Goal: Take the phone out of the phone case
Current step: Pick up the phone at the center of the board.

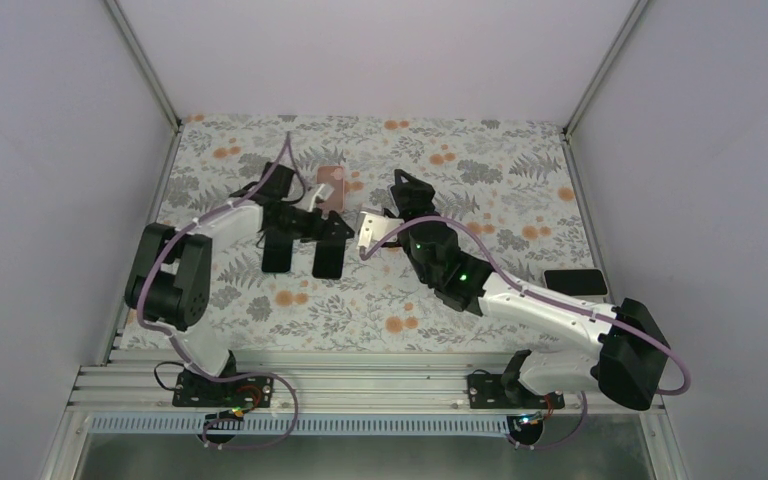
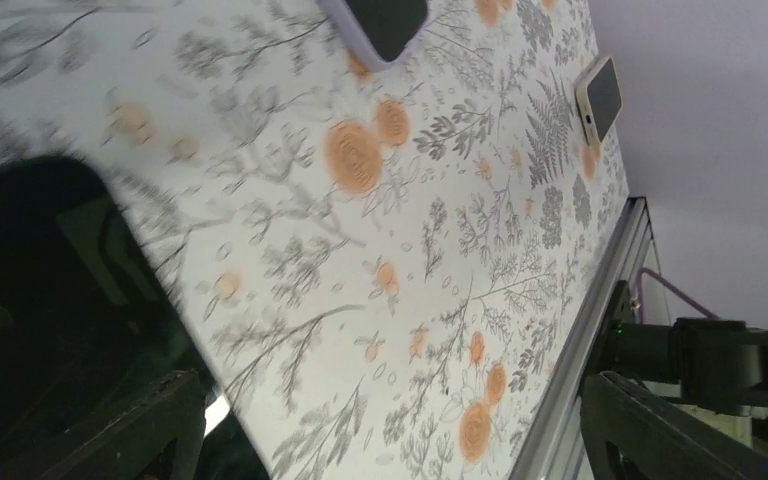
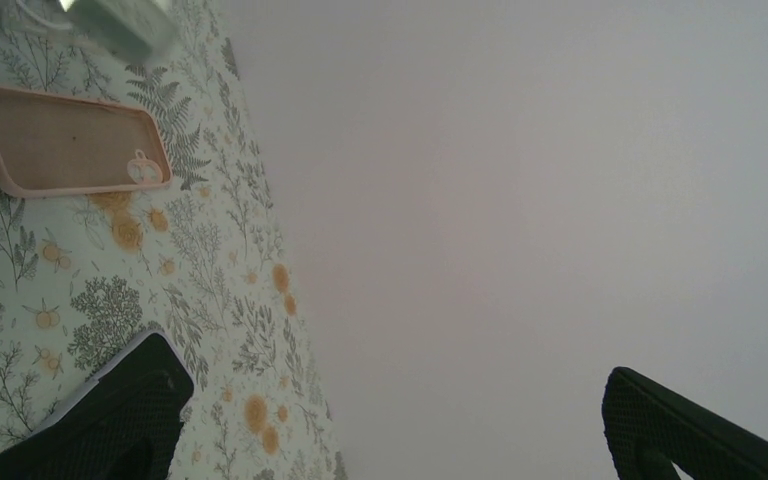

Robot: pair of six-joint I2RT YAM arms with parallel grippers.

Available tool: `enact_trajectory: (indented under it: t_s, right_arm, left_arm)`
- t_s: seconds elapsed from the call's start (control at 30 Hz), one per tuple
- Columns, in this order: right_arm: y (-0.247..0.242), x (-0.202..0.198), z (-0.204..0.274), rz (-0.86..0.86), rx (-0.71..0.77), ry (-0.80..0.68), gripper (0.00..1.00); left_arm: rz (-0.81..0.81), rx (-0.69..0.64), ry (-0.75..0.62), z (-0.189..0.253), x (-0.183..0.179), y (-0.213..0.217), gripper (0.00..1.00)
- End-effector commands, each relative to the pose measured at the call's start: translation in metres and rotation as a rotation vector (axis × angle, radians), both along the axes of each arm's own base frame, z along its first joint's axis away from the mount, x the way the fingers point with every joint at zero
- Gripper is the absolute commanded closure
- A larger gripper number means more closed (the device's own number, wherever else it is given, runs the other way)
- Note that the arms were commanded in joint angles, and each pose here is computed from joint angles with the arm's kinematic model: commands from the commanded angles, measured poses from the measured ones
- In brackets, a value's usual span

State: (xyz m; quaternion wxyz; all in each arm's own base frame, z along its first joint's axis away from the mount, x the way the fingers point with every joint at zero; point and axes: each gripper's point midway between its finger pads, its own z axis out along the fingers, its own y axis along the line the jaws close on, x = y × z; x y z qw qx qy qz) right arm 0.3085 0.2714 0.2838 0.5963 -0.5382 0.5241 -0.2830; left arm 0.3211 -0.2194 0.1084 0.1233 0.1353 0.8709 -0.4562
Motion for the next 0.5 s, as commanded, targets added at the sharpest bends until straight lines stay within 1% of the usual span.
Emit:
enact_trajectory:
  t_s: [0.0,0.13,0.47]
  right_arm:
    - [-0.001,0.006,0.013,-0.015,0.064,0.014,0.01]
    - [-0.005,0.009,0.02,-0.025,0.104,0.037,0.01]
    - [-0.01,0.012,0.026,-0.031,0.144,0.059,0.01]
  left_arm:
    - [-0.048,0.091,-0.056,-0.006,0.015,-0.019,0.06]
    - [-0.062,0.13,-0.037,-0.02,0.025,-0.03,0.05]
    - [-0.103,0.218,-0.078,-0.035,0.035,-0.06,0.04]
